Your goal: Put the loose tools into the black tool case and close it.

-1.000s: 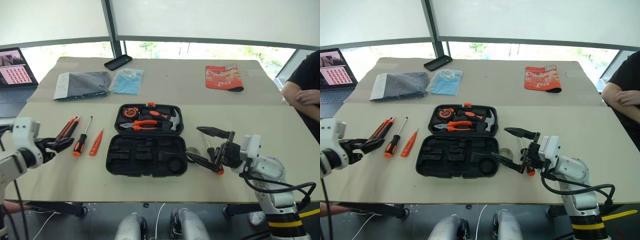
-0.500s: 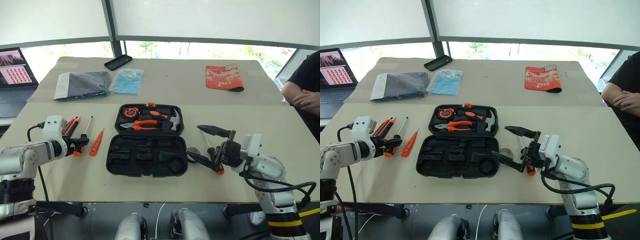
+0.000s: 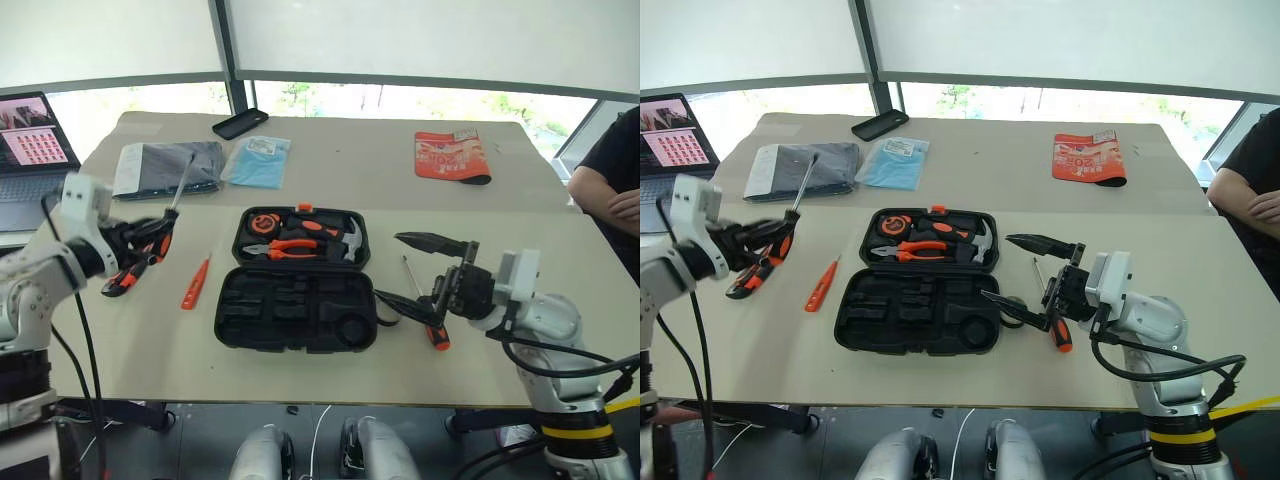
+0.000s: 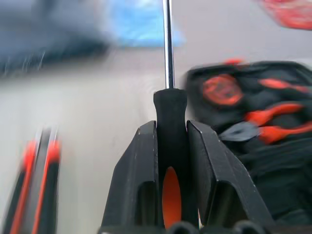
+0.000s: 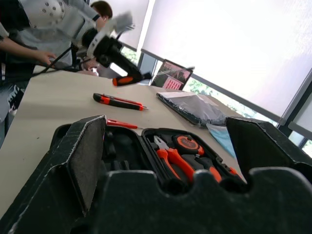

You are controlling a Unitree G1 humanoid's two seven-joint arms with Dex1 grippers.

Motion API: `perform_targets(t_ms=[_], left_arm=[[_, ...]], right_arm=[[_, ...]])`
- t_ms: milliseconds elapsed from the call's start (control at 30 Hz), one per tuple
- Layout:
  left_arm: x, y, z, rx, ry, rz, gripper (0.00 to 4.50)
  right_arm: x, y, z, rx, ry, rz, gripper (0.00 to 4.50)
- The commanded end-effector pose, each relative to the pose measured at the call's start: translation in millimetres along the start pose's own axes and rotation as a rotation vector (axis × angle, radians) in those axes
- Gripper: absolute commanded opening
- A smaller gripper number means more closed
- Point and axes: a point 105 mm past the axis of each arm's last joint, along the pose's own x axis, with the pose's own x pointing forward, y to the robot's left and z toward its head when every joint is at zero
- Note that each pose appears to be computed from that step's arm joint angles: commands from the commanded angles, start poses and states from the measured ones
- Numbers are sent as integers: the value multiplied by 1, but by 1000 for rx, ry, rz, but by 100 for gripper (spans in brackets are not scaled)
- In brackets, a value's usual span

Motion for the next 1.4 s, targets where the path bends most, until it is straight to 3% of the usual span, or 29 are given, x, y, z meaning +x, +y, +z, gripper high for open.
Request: perform_targets(t_ms=[33,167,333,733,900,967,1033,1067,1200,1367,1400], left_arm=[[29,-47,-15,337,86,-297,53],[60,-79,-33,506,116,-483,53],[78,-92,-42,613,146,-565,53],[86,-99,-62,675,265,-639,53],[98,-98,-55,667,235,-565,53],[100,-109,-47,643,166,-591,53],[101,-111,-42,638,130,-579,140],[101,-110,-41,643,119,-558,156],[102,-106,-28,625,21,-487,296],[93,-106,-12,377,-127,-433,296],[92,-105,-13,338,-130,-420,270]], right_arm=[[-7,-9,6,-6,55,22,450],[-6,-6,-3,51,134,80,450],[-2,-7,-4,52,137,76,450],[0,9,1,110,89,79,450],[2,14,2,136,79,77,450],[1,18,2,150,83,81,450],[1,19,1,161,83,84,450],[1,20,1,165,83,85,450],[2,23,1,179,83,92,450],[1,26,-1,201,91,84,450],[1,26,-2,205,93,80,450]])
